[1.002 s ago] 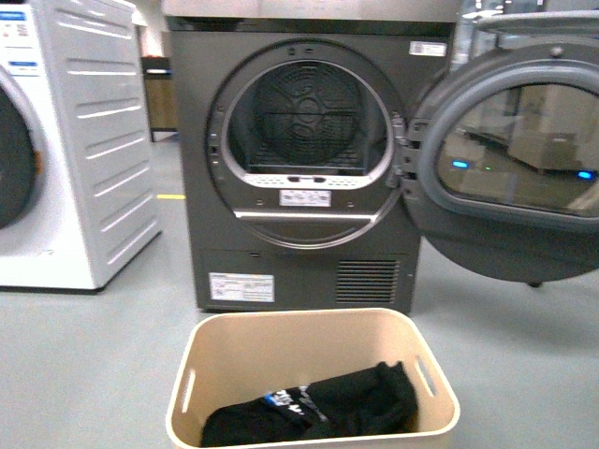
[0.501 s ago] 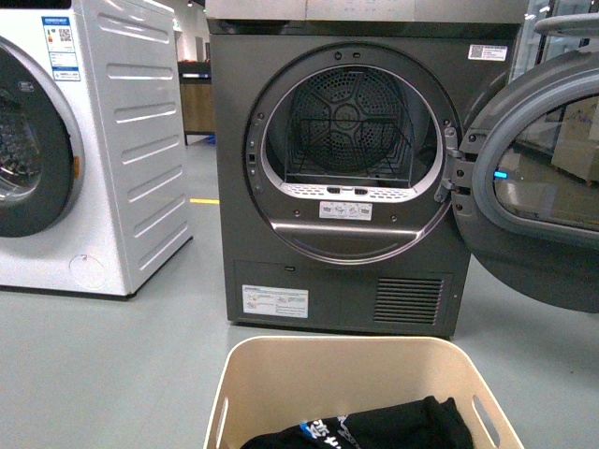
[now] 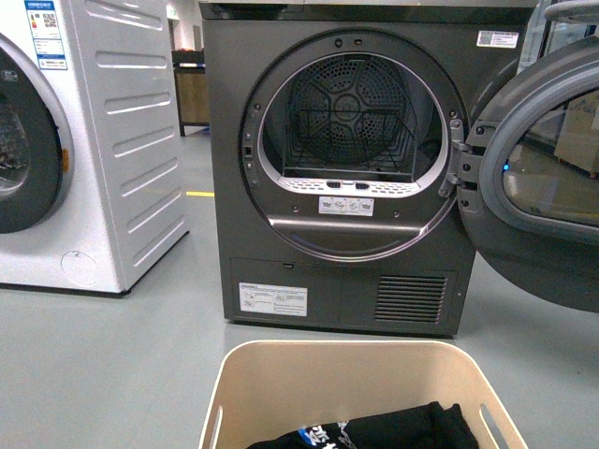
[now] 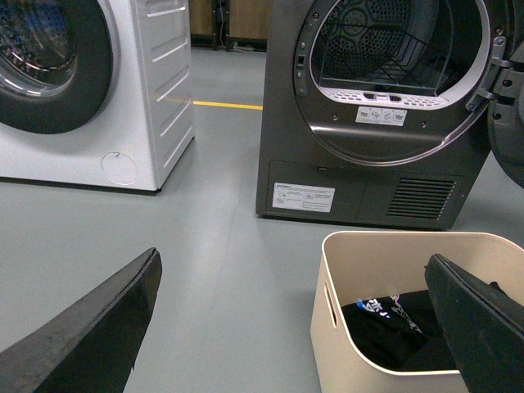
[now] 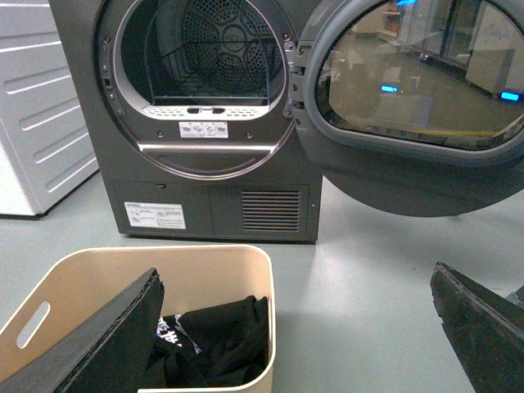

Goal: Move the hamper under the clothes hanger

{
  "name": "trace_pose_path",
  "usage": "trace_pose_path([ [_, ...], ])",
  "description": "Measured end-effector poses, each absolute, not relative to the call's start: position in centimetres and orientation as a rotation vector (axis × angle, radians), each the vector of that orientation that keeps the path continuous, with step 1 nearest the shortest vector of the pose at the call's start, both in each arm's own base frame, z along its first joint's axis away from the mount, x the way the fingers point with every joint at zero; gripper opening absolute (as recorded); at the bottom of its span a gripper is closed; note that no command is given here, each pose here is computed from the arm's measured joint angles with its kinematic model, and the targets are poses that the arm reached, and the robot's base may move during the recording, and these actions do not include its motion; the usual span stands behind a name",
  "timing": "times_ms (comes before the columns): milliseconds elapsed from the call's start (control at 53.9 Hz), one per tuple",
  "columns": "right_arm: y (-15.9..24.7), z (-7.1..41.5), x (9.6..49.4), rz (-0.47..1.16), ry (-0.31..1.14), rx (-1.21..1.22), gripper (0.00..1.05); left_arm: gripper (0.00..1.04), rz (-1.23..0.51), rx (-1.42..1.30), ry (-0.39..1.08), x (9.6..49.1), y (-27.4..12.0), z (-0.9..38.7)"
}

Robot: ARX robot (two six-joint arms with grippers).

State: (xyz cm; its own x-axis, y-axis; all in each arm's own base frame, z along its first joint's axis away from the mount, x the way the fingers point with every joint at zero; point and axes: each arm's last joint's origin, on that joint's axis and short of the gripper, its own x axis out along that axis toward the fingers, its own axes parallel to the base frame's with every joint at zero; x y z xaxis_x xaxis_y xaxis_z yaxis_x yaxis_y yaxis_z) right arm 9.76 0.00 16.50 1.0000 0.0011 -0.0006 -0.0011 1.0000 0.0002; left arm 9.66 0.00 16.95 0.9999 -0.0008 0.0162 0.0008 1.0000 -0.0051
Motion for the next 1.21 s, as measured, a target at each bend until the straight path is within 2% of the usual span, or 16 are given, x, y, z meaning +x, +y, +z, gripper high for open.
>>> trace_pose_path([
  [427,0.0,16.5,9.8,0.001,0.001,0.0,0.97,0.98,-0.001,-0.005,-0.016,9.7,0.0,17.0],
  [445,0.0,16.5,9.8,0.001,0.001,0.0,0.97,0.98,0.018,-0.01,-0.003,9.7,0.0,16.9],
  [501,0.0,16.5,9.8,0.001,0.001,0.0,0.97,0.98,0.262,-0.059,0.2,10.1,-0.1,16.6],
  [538,0.0,16.5,9.8,0.001,0.001,0.0,0.97,0.98,0.345,-0.059,0.253,10.5,0.0,16.4],
  [594,0.0,16.5,9.8,0.081,0.063,0.014,0.97,0.98,0.486,-0.055,0.297,11.5,0.4,16.3],
  [649,0.0,16.5,10.1,0.199,0.173,0.055,0.97,0.98,0.541,-0.072,0.297,12.6,0.8,16.8],
  [742,0.3,16.9,11.4,0.328,0.244,0.113,0.97,0.98,0.551,-0.107,0.28,14.7,1.4,17.9],
  [909,1.2,18.6,14.2,0.344,0.225,0.144,0.97,0.98,0.544,-0.107,0.274,19.1,2.5,19.3],
  [1095,3.8,19.3,18.0,0.381,0.244,0.143,0.97,0.98,0.402,-0.086,0.3,24.3,2.9,19.3],
  [1206,6.4,18.5,21.8,0.408,0.3,0.094,0.97,0.98,0.267,-0.068,0.399,28.3,2.1,17.2],
])
